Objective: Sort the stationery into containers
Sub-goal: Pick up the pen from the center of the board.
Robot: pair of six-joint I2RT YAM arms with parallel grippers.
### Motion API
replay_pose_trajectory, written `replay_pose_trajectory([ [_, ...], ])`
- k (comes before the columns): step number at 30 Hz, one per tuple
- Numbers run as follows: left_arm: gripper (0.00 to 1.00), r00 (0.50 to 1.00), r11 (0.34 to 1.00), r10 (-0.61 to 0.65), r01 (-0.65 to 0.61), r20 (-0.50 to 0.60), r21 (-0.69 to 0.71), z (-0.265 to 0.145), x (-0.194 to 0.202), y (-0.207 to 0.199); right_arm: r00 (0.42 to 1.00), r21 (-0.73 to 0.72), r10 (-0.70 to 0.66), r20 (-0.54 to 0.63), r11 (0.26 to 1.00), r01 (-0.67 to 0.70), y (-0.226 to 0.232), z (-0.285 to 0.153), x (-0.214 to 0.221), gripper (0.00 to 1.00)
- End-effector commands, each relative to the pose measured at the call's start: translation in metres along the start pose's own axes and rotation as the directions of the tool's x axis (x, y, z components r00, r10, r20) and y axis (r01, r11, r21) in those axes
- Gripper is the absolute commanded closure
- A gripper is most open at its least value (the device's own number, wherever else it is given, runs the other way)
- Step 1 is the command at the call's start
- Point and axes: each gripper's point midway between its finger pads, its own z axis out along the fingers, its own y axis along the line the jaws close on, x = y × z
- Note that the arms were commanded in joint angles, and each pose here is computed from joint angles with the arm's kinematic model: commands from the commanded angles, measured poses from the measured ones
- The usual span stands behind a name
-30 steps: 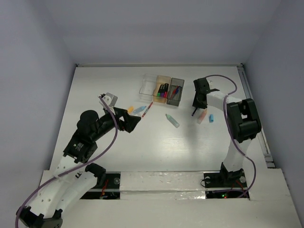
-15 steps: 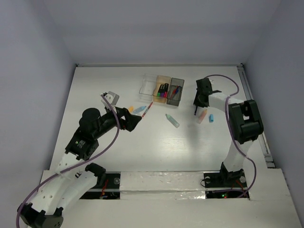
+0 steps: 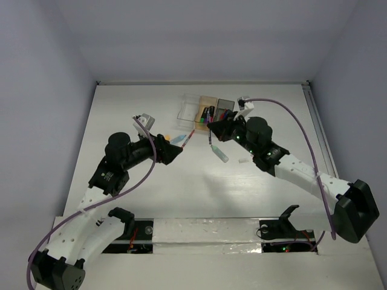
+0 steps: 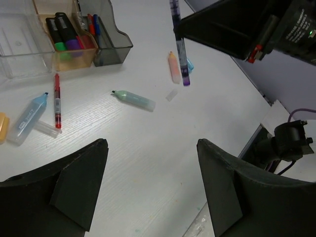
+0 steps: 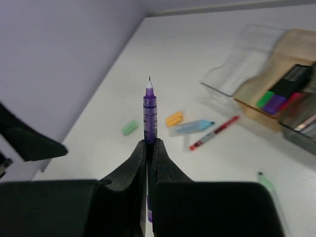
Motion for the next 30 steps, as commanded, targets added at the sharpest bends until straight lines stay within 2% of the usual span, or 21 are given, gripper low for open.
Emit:
replay_pose_trajectory([
  [1,0.31,0.999,0.996,0.004,-0.009,0.051,0.094,0.0,-0.012,-0.016,0.991,-0.195,0.064,0.117,0.98,-0.04,0.054,0.0,-0.017,1.0],
  [4,0.34,0.998,0.995,0.0,-0.005,0.058,0.096,-0.001,-0.014,-0.016,0.989,-0.302,0.079,0.127,0.953,-0.038,0.091,0.0,-0.015,1.0],
  [9,0.37,0.998,0.995,-0.01,0.003,0.062,0.104,0.0,-0.015,-0.015,0.985,-0.38,0.1,0.144,0.924,-0.038,0.125,0.002,-0.012,1.0],
  [21,0.45,0.999,0.993,-0.022,0.016,0.048,0.117,0.003,-0.012,-0.016,0.983,-0.511,0.159,0.092,0.855,-0.091,0.169,0.002,0.002,1.0],
  [23,0.51,0.999,0.993,-0.021,0.015,0.049,0.118,0.003,-0.012,-0.016,0.982,-0.528,0.169,0.08,0.843,-0.102,0.174,0.003,0.002,1.0],
  [30,0.6,0.998,0.994,-0.023,0.017,0.055,0.109,0.002,-0.014,-0.013,0.979,-0.57,0.196,0.05,0.811,-0.133,0.185,-0.001,0.005,1.0],
])
